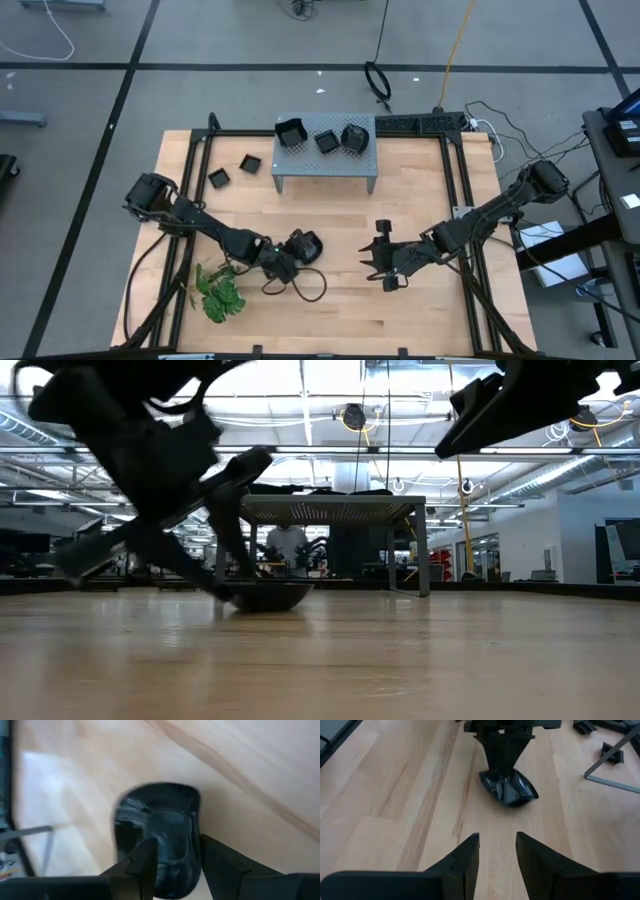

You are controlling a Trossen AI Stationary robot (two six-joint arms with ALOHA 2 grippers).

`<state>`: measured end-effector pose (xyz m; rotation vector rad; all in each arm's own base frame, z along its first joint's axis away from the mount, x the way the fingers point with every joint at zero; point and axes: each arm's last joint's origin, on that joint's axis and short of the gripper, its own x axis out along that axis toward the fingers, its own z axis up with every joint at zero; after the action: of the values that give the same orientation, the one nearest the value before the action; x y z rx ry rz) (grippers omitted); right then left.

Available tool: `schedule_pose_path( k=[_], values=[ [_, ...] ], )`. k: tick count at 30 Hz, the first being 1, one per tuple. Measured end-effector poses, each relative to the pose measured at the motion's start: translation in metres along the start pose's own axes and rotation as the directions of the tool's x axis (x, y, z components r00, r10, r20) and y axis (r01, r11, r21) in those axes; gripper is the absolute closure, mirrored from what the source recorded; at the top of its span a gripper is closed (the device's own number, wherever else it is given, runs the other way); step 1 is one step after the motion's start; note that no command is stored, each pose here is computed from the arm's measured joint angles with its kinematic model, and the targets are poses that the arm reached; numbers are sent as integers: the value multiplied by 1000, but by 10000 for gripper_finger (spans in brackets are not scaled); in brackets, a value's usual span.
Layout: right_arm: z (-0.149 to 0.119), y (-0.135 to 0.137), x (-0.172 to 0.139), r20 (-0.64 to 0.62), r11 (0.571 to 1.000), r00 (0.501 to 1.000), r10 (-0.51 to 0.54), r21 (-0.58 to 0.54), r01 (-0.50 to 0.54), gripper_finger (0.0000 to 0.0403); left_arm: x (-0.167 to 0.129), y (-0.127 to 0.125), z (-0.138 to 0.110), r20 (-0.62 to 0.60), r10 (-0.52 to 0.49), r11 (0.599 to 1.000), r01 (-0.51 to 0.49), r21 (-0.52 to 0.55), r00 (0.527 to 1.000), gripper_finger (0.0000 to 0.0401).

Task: Pick & Place Mini shaped plates
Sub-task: Stack the black leaf shaped plate on top of the black leaf shaped plates on the shelf

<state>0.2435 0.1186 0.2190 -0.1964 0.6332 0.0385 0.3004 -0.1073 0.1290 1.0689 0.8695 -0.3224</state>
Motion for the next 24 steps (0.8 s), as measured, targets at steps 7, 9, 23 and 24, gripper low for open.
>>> schedule_pose_path(
  k=[7, 9, 23, 24],
  values=[
    [4, 0, 0, 41, 1000, 999, 4, -19, -3, 287, 14, 19, -6, 35, 89, 994, -87, -74, 995, 254],
    [4, 0, 0, 42, 1000, 999, 3, -17, -2, 287, 18, 22, -9, 25, 107, 989, -104, -108, 994, 254],
    [11, -15, 6, 111, 998, 993, -45, 49, 40, 286, 5, 43, -11, -60, 299, 933, -305, -194, 952, 254],
    [10, -17, 8, 122, 998, 991, -52, 38, 48, 285, -1, 44, -9, -65, 317, 924, -323, -205, 946, 254]
  ],
)
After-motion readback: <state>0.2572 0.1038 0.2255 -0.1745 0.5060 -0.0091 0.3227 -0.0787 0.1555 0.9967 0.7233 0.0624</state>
